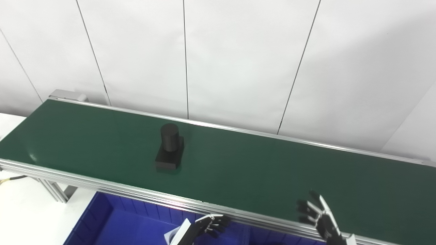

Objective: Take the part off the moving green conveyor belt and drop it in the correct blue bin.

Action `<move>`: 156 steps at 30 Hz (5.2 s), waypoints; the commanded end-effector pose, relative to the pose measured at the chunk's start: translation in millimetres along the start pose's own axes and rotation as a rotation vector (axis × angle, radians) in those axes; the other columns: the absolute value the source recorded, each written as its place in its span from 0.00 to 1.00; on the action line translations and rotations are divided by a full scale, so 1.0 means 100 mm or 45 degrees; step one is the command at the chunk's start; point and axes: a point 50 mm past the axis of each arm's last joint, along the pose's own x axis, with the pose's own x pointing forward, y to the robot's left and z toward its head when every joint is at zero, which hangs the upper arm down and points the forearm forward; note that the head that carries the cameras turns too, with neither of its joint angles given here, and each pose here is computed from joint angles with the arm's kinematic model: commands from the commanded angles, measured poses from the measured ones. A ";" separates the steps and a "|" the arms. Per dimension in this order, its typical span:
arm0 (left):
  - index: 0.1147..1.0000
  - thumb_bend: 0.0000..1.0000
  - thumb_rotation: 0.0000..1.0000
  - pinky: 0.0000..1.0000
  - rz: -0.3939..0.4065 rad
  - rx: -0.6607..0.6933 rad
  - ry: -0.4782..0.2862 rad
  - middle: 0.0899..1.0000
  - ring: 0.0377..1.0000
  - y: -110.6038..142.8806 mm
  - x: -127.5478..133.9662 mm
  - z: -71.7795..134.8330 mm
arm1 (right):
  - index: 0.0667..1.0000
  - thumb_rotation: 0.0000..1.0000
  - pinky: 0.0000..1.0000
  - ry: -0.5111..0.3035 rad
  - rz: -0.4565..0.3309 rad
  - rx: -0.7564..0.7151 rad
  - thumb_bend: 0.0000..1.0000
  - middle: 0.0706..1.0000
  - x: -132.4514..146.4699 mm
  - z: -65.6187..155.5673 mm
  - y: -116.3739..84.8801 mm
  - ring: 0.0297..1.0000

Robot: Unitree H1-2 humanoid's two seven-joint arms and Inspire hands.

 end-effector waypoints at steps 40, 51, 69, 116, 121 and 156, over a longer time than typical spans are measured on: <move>0.64 0.80 0.18 0.51 0.032 0.019 -0.088 0.62 0.56 0.00 0.24 0.06 | 0.91 0.42 0.68 0.066 0.304 -0.378 0.73 0.92 1.68 0.56 0.04 0.83; 0.65 0.82 0.23 0.51 0.044 -0.038 -0.077 0.62 0.56 0.02 0.13 0.08 | 0.92 0.47 0.65 0.103 0.309 -0.340 0.78 0.94 1.94 0.57 0.27 0.82; 0.65 0.69 0.31 0.46 0.124 -0.139 -0.057 0.57 0.51 0.13 0.00 0.11 | 0.92 0.50 0.76 0.172 0.362 -0.399 0.79 0.92 2.31 0.55 0.67 0.87; 0.56 0.61 0.37 0.33 0.080 -0.174 -0.075 0.44 0.38 0.08 -0.02 0.18 | 0.94 0.48 0.83 0.417 0.547 -0.680 0.87 0.93 2.97 -0.18 1.40 0.90; 0.56 0.59 0.36 0.32 0.076 -0.163 -0.081 0.43 0.38 0.07 -0.03 0.18 | 0.91 0.44 0.79 0.350 0.541 -0.673 0.87 0.91 2.93 -0.22 1.51 0.87; 0.58 0.61 0.42 0.37 0.089 -0.222 -0.072 0.43 0.39 0.17 0.02 0.16 | 0.44 0.00 0.36 0.094 0.024 -0.361 0.49 0.47 2.39 -0.34 1.19 0.46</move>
